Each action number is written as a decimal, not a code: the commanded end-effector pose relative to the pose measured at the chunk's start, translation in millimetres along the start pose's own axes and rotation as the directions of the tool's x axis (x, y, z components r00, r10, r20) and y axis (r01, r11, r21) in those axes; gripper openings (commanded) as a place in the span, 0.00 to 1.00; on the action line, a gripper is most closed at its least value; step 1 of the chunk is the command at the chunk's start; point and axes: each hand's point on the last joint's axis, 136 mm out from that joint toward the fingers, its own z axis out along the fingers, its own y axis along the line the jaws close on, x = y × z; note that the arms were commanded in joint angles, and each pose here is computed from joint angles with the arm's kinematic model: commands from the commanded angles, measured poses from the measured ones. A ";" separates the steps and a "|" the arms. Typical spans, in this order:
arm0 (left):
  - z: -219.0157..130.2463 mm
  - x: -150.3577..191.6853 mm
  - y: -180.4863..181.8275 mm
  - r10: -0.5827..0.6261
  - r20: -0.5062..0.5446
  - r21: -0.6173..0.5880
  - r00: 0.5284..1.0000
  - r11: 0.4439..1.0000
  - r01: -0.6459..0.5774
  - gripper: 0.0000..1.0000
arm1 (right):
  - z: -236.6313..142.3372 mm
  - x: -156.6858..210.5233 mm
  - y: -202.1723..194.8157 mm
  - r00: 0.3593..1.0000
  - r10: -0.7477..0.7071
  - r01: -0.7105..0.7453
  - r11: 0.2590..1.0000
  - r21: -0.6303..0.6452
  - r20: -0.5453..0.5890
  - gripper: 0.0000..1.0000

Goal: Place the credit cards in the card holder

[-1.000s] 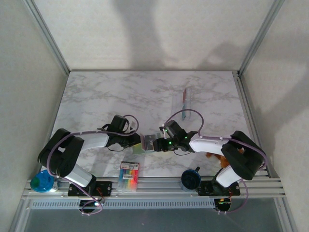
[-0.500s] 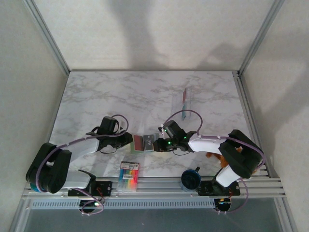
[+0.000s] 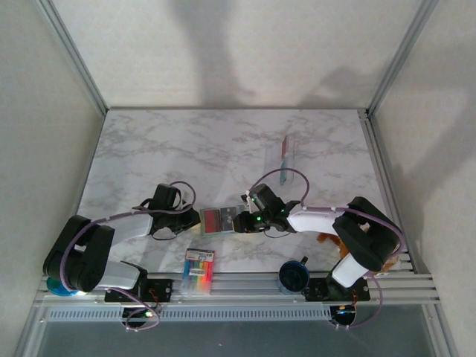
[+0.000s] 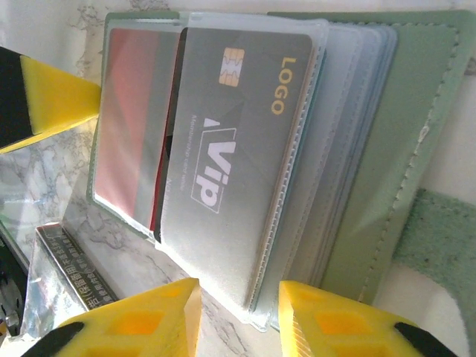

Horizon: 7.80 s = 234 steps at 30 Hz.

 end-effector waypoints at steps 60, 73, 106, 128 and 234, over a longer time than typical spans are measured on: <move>-47.0 -56.5 -6.9 0.066 0.291 -0.081 0.955 0.996 -0.044 0.38 | -195.7 -166.0 -73.3 0.951 -0.169 -0.040 0.762 0.646 0.258 0.62; -55.0 -60.7 2.9 0.094 0.344 -0.134 0.934 0.990 -0.050 0.45 | -196.0 -189.7 -149.8 0.992 -0.071 -0.045 0.555 0.830 0.102 0.80; -49.6 -50.8 16.8 0.079 0.324 -0.157 0.943 0.987 -0.029 0.48 | -167.4 -148.6 -177.4 0.998 -0.038 0.066 0.493 0.868 -0.054 0.76; -44.8 -45.2 21.2 0.069 0.307 -0.148 0.949 0.989 -0.023 0.48 | -196.2 -168.6 -168.0 0.976 -0.169 0.170 0.208 0.963 -0.136 0.45; 12.2 21.2 13.8 0.028 -0.065 -0.059 0.997 0.998 -0.032 0.09 | -14.4 -21.7 -27.5 0.964 0.221 -0.249 0.945 -0.214 -0.145 0.00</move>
